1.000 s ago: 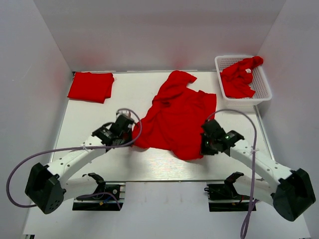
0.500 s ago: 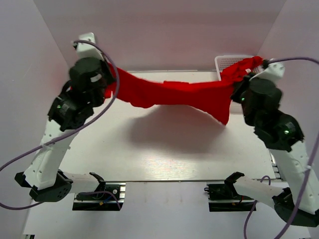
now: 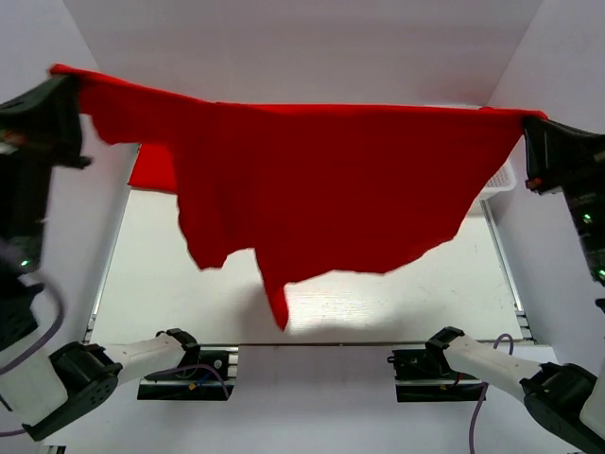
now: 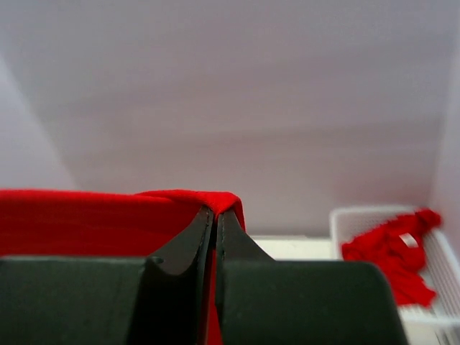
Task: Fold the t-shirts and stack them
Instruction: Flatten out the tshirt
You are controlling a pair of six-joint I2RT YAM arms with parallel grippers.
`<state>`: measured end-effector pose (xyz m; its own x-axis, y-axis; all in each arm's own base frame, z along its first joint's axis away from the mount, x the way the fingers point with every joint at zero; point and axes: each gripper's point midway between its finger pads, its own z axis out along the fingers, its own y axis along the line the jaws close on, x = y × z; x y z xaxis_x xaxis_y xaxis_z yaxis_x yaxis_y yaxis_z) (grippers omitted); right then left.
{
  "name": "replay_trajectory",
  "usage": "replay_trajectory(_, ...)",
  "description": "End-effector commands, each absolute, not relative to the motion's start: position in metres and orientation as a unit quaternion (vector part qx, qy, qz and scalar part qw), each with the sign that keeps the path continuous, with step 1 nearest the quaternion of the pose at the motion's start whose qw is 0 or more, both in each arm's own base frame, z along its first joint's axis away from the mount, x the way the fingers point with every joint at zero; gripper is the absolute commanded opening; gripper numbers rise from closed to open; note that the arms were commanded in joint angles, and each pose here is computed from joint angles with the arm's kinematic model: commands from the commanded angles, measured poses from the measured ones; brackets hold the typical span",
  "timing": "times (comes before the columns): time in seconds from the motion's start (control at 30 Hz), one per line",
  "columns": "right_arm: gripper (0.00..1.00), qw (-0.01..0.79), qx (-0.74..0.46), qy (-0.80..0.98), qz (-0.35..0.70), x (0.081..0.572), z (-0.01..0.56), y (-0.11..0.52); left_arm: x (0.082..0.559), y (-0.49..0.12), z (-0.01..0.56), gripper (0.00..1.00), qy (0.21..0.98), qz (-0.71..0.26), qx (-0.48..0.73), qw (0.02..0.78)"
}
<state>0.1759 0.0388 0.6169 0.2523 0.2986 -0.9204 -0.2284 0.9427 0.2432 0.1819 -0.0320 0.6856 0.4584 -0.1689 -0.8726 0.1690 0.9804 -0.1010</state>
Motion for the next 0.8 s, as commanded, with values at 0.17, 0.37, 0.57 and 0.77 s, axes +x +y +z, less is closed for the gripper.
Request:
replay_trajectory(0.17, 0.00, 0.818, -0.098, 0.495, 0.277, 0.094, 0.657, 0.054, 0.088, -0.009, 0.751, 0.00, 0.358, -0.154, 0.058, 0.919)
replay_trajectory(0.37, 0.00, 0.807, -0.067, 0.526, 0.259, 0.106, 0.627, 0.047, 0.117, -0.026, 0.738, 0.00, 0.391, -0.135, 0.069, 0.908)
replay_trajectory(0.57, 0.00, 0.775, 0.090, 0.612, 0.131, 0.199, 0.542, 0.030, 0.242, -0.062, 0.646, 0.00, 0.540, -0.015, 0.031, 0.841)
replay_trajectory(0.77, 0.00, 0.666, 0.163, 0.724, -0.074, 0.300, 0.372, 0.040, 0.380, -0.124, 0.500, 0.00, 0.666, 0.111, 0.078, 0.733)
